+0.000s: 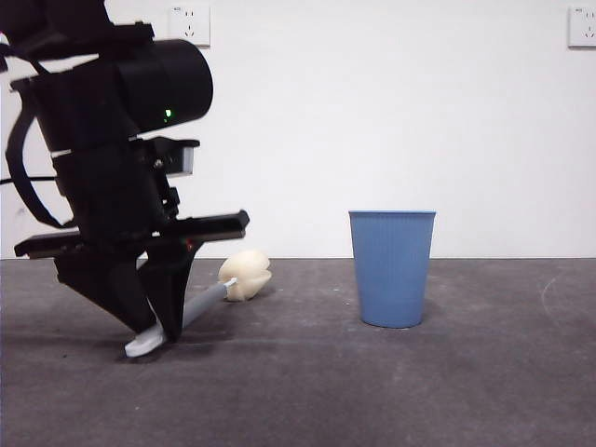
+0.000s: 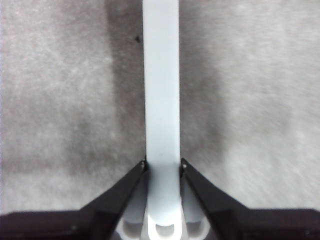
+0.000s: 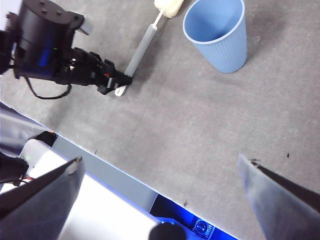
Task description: Pick up the cup brush,pick up the cup,insert the brush into the cup,clean the cup,put the cup brush back,put the cup back to the fixed position on the table
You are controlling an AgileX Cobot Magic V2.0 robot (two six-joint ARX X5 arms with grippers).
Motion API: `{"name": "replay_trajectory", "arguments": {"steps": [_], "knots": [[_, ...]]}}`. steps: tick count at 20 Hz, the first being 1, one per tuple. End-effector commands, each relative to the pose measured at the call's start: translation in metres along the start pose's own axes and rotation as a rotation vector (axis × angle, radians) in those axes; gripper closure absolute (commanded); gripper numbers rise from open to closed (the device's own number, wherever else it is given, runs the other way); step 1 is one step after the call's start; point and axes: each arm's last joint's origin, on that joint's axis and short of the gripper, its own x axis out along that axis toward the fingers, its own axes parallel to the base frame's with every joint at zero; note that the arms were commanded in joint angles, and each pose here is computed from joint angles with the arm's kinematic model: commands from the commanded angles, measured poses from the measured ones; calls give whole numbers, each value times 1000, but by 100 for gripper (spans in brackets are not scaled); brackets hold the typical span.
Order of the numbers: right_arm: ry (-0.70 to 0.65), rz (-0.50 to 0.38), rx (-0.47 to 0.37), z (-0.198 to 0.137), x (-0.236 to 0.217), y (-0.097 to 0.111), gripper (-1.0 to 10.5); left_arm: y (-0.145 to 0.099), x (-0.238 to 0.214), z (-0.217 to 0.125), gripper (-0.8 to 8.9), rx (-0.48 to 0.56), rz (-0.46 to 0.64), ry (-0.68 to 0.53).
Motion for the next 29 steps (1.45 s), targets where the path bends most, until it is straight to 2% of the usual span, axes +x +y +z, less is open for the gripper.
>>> {"name": "replay_trajectory", "arguments": {"steps": [1,6,8,9,15,17,20,26,29], "knots": [[2,3,0,1,1,0,380,2,-10,1,822,34,-7,-18],[-20,10,-24,5,4,-2,382,5,-34,1,822,94,-18,-50],[-62,54,-58,7,12,-5,383,7,-50,-1,822,136,-24,-64],[-75,75,-59,6,18,-8,382,9,-59,-2,822,160,-25,-75],[-190,59,-37,-12,72,-42,382,24,-131,-19,822,222,-69,-209],[-230,41,-56,-19,86,-49,382,30,-147,-28,822,233,-71,-221],[-244,-9,-69,-26,105,-58,382,37,-161,-40,822,244,-67,-210],[-234,-40,-121,-26,149,-72,384,40,-167,-45,822,266,-85,-204],[-220,-21,-148,-24,172,-77,384,40,-167,-45,822,269,-85,-204]]}}
